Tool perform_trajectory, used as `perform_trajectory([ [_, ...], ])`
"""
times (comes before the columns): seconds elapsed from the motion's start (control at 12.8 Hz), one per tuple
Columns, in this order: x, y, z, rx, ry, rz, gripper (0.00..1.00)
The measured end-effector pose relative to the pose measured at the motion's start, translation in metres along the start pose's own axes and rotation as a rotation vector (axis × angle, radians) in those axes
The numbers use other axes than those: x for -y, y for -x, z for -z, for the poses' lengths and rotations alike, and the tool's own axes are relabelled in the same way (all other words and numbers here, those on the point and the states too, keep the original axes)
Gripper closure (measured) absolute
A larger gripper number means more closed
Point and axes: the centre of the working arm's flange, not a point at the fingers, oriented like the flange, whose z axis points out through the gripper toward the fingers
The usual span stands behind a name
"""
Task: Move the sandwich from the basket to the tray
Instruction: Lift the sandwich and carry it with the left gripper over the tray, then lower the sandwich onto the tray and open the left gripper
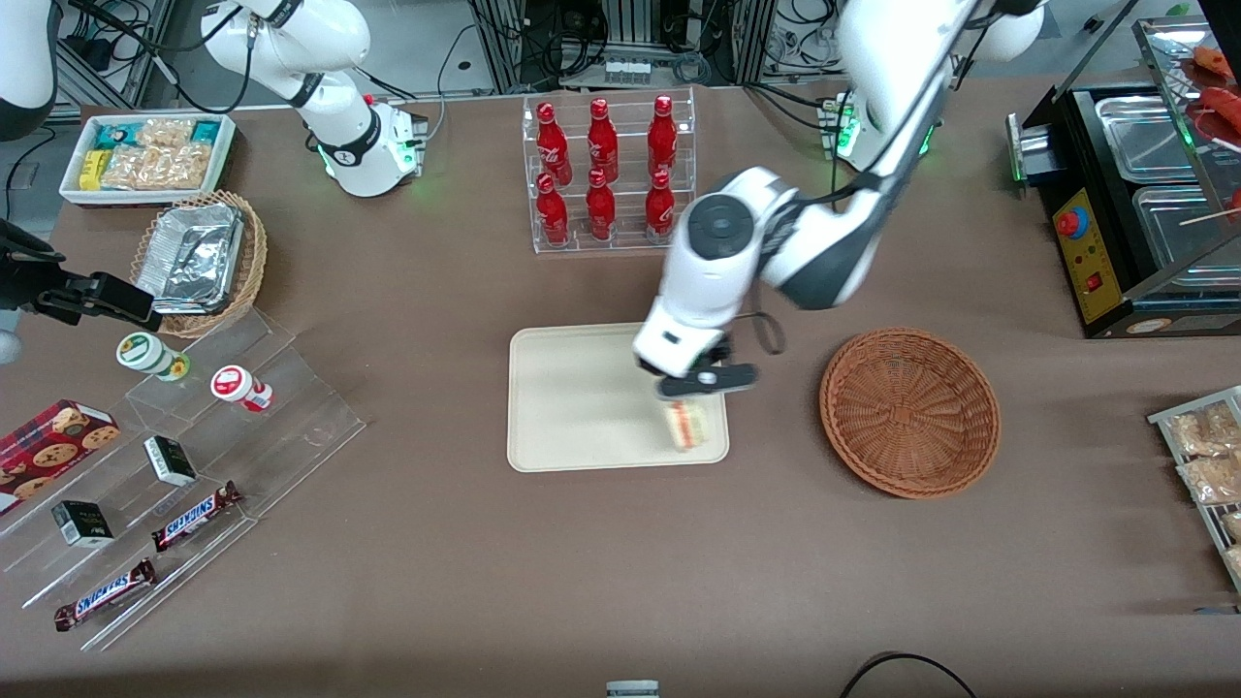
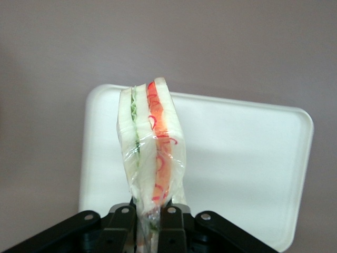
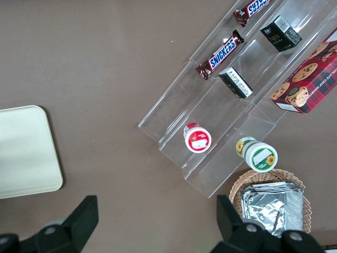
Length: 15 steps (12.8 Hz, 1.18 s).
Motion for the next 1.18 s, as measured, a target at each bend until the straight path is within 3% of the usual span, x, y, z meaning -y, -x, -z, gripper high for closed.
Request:
perform_trajectory([
  [0.16, -0.031, 0.031, -0.033, -0.002, 0.022, -0.069, 0.85],
  [0.31, -0.047, 0.052, -0.055, -0.016, 0.019, -0.129, 0.85],
  [0.63, -0.049, 0.06, -0.085, -0.029, -0.001, -0.18, 0.85],
  [0.94, -0.047, 0.066, -0.109, -0.013, -0.016, -0.195, 0.85],
  [1.18, -0.05, 0.065, -0.106, -0.02, -0.008, -0.194, 0.57],
])
